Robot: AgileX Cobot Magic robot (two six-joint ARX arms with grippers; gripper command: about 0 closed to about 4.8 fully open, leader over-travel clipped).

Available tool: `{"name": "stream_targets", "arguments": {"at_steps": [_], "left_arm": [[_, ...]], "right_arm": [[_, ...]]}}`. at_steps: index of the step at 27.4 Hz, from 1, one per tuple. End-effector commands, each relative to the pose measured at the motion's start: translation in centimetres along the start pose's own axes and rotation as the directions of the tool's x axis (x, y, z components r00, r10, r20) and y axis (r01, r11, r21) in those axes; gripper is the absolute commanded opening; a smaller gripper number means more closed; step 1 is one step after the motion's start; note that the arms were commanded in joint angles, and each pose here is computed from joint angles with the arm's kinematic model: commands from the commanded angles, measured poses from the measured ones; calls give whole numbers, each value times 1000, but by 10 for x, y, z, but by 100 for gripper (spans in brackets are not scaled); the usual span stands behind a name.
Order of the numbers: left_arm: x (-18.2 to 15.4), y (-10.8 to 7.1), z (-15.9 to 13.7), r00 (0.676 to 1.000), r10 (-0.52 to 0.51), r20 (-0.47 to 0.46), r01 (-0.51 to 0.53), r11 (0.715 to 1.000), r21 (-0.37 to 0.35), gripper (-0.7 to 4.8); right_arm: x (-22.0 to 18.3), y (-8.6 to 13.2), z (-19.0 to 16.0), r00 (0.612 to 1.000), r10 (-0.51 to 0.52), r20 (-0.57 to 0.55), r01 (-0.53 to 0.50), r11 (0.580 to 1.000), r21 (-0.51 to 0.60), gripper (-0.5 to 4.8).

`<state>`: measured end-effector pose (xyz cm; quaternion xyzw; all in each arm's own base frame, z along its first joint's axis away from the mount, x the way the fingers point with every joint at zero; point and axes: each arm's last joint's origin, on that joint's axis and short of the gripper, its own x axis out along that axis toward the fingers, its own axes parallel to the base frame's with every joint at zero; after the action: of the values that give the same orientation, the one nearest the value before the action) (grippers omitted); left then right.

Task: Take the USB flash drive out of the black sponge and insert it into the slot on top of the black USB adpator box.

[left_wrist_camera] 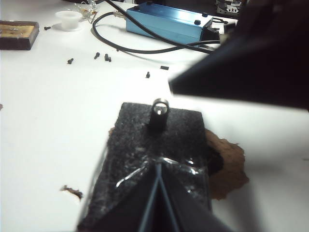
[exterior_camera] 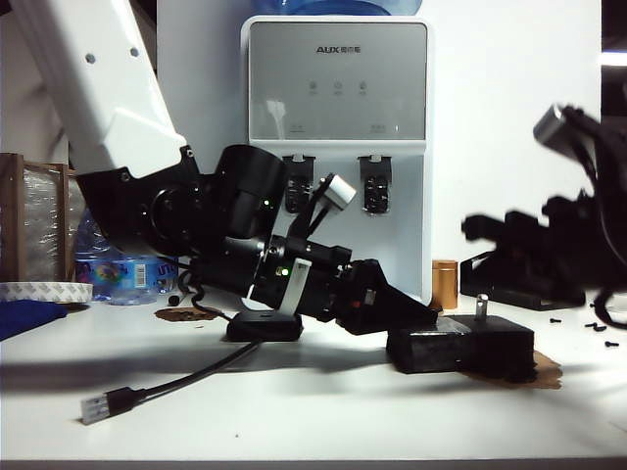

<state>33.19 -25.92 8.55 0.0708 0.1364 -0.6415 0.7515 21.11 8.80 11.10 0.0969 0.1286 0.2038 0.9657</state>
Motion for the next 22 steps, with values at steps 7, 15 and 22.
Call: {"name": "stream_targets", "arguments": {"at_steps": [7, 15, 22], "left_arm": [[0, -1, -11, 999, 12, -51, -14, 999, -38, -5], [0, 0, -11, 999, 12, -51, -14, 999, -38, -5], [0, 0, -11, 999, 13, -51, -15, 999, -38, -5]], "right_arm": [[-9, 11, 34, 968, 107, 229, -114, 993, 19, -2], [-30, 17, 72, 898, 138, 418, -145, 989, -15, -2], [-31, 22, 96, 927, 118, 356, -102, 993, -65, -2]]}}
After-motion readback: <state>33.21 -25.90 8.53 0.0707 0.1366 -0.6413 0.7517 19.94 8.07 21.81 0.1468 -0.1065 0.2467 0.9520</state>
